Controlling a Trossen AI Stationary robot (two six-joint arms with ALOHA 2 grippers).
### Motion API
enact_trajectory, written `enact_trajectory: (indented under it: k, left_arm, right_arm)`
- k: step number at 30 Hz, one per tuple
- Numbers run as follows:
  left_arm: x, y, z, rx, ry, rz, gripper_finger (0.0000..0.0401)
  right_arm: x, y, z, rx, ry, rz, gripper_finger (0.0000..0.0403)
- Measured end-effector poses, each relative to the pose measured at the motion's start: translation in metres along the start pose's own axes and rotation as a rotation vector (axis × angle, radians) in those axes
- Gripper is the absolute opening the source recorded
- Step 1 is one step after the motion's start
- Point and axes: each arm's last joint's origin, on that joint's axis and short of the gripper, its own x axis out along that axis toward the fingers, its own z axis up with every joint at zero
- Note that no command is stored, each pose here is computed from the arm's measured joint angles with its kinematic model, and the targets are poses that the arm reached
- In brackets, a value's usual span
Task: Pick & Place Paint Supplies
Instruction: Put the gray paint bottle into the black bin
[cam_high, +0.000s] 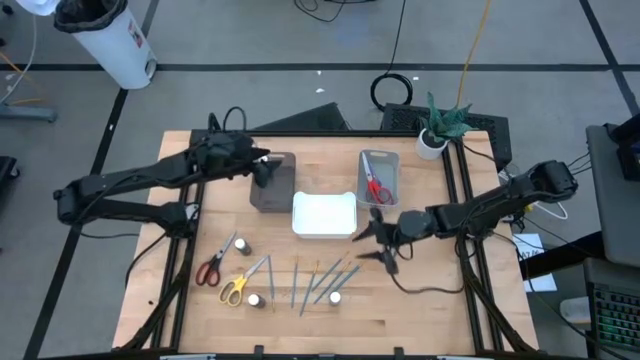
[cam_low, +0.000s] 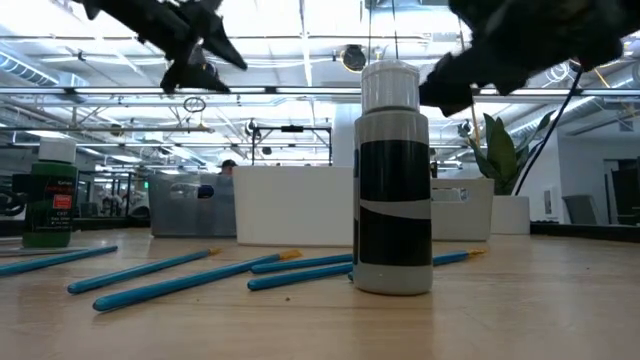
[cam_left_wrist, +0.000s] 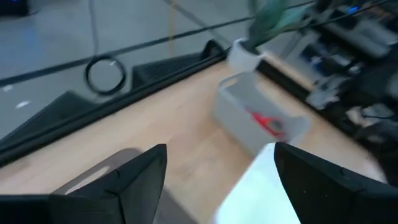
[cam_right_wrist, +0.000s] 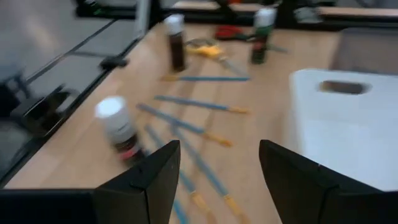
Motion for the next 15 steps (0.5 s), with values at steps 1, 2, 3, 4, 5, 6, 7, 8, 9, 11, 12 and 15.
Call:
enact_trajectory:
  k: [1,2,3,4,5,6,7,8,9,11,12,15]
  left_arm:
    - [-0.003,-0.003,0.001,0.002,-0.013,-0.019,0.03]
    - [-0.006,-0.005,0.002,0.004,-0.026,-0.036,0.0302]
    - [-0.008,-0.008,0.002,0.005,-0.038,-0.05,0.0304]
    - [-0.009,-0.01,0.003,0.005,-0.053,-0.065,0.0306]
    - [-0.01,-0.012,0.005,0.004,-0.071,-0.085,0.0307]
    - [-0.011,-0.015,0.006,0.004,-0.086,-0.102,0.0309]
    - [-0.011,-0.017,0.006,0.005,-0.095,-0.114,0.031]
    - [-0.012,-0.018,0.006,0.008,-0.103,-0.125,0.0311]
    - [-0.012,-0.021,0.007,0.01,-0.115,-0.139,0.0312]
    - [-0.013,-0.023,0.007,0.01,-0.125,-0.156,0.0311]
    - [-0.013,-0.024,0.007,0.011,-0.125,-0.161,0.031]
    - [-0.013,-0.027,0.005,0.019,-0.113,-0.17,0.0305]
  right_arm:
    - [0.001,0.005,-0.002,-0.004,-0.002,0.02,0.021]
    - [0.004,0.011,-0.003,-0.006,-0.016,0.042,0.021]
    - [0.006,0.017,-0.003,-0.003,-0.028,0.06,0.021]
    - [0.009,0.023,-0.005,0.0,-0.03,0.071,0.021]
    - [0.011,0.029,-0.008,-0.001,-0.026,0.074,0.021]
    - [0.014,0.035,-0.012,-0.004,-0.024,0.068,0.021]
    - [0.018,0.041,-0.015,-0.009,-0.021,0.053,0.021]
    - [0.02,0.046,-0.02,-0.017,-0.016,0.034,0.021]
    - [0.023,0.051,-0.023,-0.018,-0.016,0.008,0.021]
    - [0.028,0.06,-0.03,-0.005,-0.026,-0.04,0.021]
    - [0.03,0.063,-0.033,0.0,-0.029,-0.06,0.021]
    - [0.035,0.072,-0.044,0.008,-0.017,-0.079,0.021]
